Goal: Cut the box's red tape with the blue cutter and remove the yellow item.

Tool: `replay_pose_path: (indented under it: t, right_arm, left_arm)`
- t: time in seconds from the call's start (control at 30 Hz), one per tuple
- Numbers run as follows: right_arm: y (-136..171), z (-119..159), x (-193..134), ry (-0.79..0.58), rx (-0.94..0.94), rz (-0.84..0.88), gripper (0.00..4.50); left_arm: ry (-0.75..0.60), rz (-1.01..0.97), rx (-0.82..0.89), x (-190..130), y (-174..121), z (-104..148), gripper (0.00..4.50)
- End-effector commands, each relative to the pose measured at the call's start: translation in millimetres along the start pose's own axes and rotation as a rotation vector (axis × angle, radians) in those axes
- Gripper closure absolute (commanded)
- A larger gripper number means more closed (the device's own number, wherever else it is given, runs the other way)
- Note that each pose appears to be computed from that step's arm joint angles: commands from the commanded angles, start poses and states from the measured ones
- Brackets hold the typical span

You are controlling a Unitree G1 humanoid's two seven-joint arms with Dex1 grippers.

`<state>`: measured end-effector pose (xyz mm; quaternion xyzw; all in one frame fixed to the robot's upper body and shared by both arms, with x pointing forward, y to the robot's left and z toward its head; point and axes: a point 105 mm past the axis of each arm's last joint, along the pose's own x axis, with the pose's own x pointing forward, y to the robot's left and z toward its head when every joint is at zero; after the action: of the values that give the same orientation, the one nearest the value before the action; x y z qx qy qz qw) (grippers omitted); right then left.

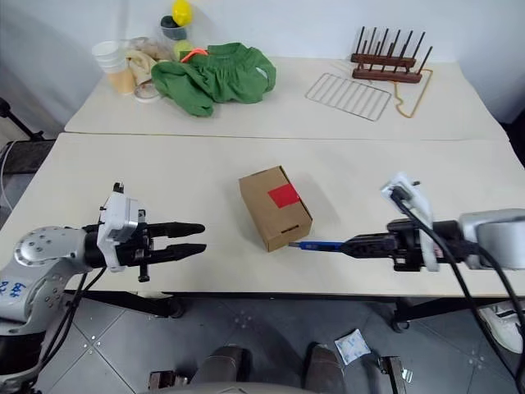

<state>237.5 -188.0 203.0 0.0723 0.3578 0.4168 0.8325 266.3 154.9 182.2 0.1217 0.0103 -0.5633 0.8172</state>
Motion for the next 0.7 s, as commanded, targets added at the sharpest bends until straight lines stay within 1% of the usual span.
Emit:
replay_pose_path:
  t: [0.03,0.07,0.1,0.13,0.2,0.27,0.33,0.43,0.57,0.63,0.7]
  right_arm:
    - [-9.4,17.8,-36.5,-0.096,-0.152,-0.163,4.35]
    - [-14.2,19.1,-43.6,-0.115,-0.175,-0.201,4.35]
    - [-22.0,23.5,-48.8,-0.155,-0.201,-0.255,4.35]
    - [-28.1,25.6,-51.5,-0.178,-0.226,-0.296,4.35]
    - [-32.0,25.3,-51.5,-0.182,-0.302,-0.332,4.35]
    - [-25.2,27.7,-46.7,-0.194,-0.371,-0.310,4.35]
    - [-17.7,35.2,-41.9,-0.229,-0.412,-0.287,4.35]
    - [-11.1,46.7,-31.7,-0.223,-0.457,-0.304,4.35]
    - [-6.7,64.5,-21.8,-0.247,-0.460,-0.329,4.35]
    - [-3.3,73.5,-13.7,-0.246,-0.459,-0.346,4.35]
    - [-1.3,76.5,-3.2,-0.208,-0.438,-0.357,4.35]
  left_arm:
    - [-0.066,0.035,-0.002,20.2,18.8,4.4,4.05]
    - [-0.079,0.023,-0.003,28.7,22.0,5.1,4.37]
    - [-0.076,0.031,-0.004,37.5,28.7,4.3,4.50]
    - [-0.082,0.023,0.020,44.6,32.0,6.1,4.50]
    - [-0.088,0.023,0.051,58.5,40.3,11.2,4.50]
    - [-0.090,0.023,0.079,75.3,50.4,19.0,4.50]
    - [-0.066,0.030,0.087,88.7,59.8,21.1,4.50]
    - [-0.025,-0.008,0.131,105.8,63.3,23.4,4.50]
    - [0.015,-0.029,0.145,117.8,66.0,23.6,4.50]
    - [0.076,-0.030,0.159,122.4,67.7,16.6,4.50]
    - [0.118,-0.014,0.159,126.9,70.1,10.4,4.50]
